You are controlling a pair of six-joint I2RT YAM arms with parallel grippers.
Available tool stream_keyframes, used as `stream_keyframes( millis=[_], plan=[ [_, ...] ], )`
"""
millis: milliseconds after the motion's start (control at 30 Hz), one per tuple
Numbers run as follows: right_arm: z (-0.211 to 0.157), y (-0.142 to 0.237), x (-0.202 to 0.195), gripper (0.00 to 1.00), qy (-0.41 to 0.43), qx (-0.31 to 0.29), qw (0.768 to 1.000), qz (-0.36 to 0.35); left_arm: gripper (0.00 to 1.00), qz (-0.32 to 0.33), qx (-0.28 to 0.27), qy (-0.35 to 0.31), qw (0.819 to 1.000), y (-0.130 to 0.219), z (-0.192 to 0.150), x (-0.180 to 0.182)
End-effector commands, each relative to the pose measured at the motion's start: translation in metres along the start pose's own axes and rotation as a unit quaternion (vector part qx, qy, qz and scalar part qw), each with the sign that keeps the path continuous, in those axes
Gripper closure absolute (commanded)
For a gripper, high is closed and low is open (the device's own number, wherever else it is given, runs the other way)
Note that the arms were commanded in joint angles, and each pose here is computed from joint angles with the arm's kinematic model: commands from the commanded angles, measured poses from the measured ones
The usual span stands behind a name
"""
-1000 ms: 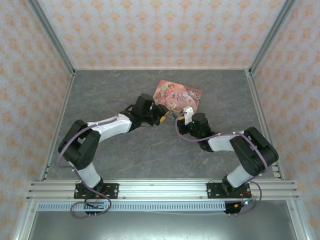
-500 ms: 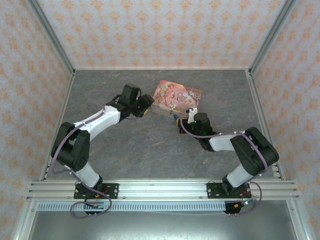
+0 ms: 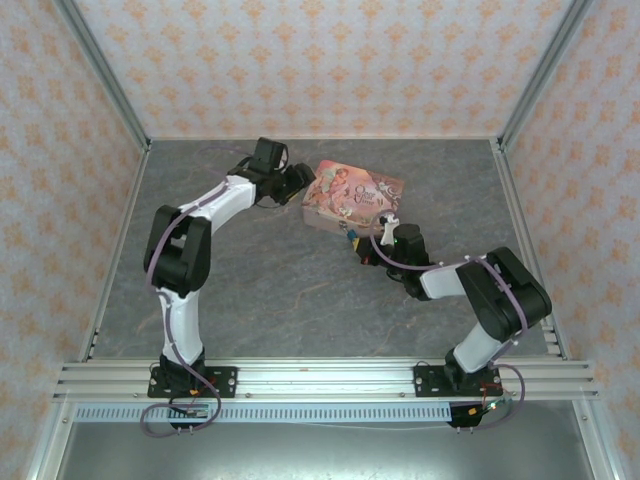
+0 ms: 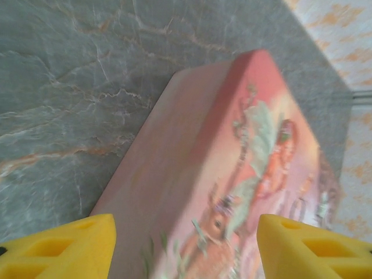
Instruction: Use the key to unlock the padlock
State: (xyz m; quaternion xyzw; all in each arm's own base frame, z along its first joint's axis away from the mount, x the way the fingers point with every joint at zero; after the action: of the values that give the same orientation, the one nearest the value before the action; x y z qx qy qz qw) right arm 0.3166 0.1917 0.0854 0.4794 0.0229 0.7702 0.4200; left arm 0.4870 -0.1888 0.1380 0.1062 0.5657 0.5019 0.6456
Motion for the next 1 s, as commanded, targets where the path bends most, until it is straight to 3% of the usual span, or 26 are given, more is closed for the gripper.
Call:
stream_keyframes(
  millis=[0, 267, 633, 967],
  plan=[
    [0.005, -0.003, -0.004, 1.0, -0.027, -0.003, 1.0, 0.01, 0.35, -0.015, 0.03, -0.024, 0.999, -0.01, -0.007, -0.002],
    [0.006, -0.004, -0.016, 1.0, -0.068, 0.004, 0.998, 0.019, 0.41, 0.027, 0.054, -0.007, 0.998, -0.018, -0.038, 0.036],
    [0.006, -0.006, -0.023, 1.0, -0.077, 0.016, 0.997, 0.022, 0.42, 0.072, 0.071, 0.028, 0.995, 0.004, -0.092, 0.079],
    [0.008, -0.005, -0.032, 0.93, -0.083, 0.02, 0.996, 0.013, 0.42, 0.067, 0.07, 0.042, 0.994, 0.021, -0.123, 0.073]
  ],
)
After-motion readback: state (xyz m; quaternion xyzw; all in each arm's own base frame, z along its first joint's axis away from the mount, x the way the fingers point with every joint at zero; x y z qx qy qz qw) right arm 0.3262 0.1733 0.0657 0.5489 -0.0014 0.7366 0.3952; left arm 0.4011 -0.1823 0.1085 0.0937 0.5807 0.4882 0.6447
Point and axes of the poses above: each hand's point on the last joint's axis, 136 mm out from that joint toward the fingers, its own y axis back along the fingers, its own x axis along the line the jaws close on, z = x × y, the point moved 4 cm from there along y, back along the fingers, and after that the axes turned 8 degrees about -y, right-handed, at the moved point
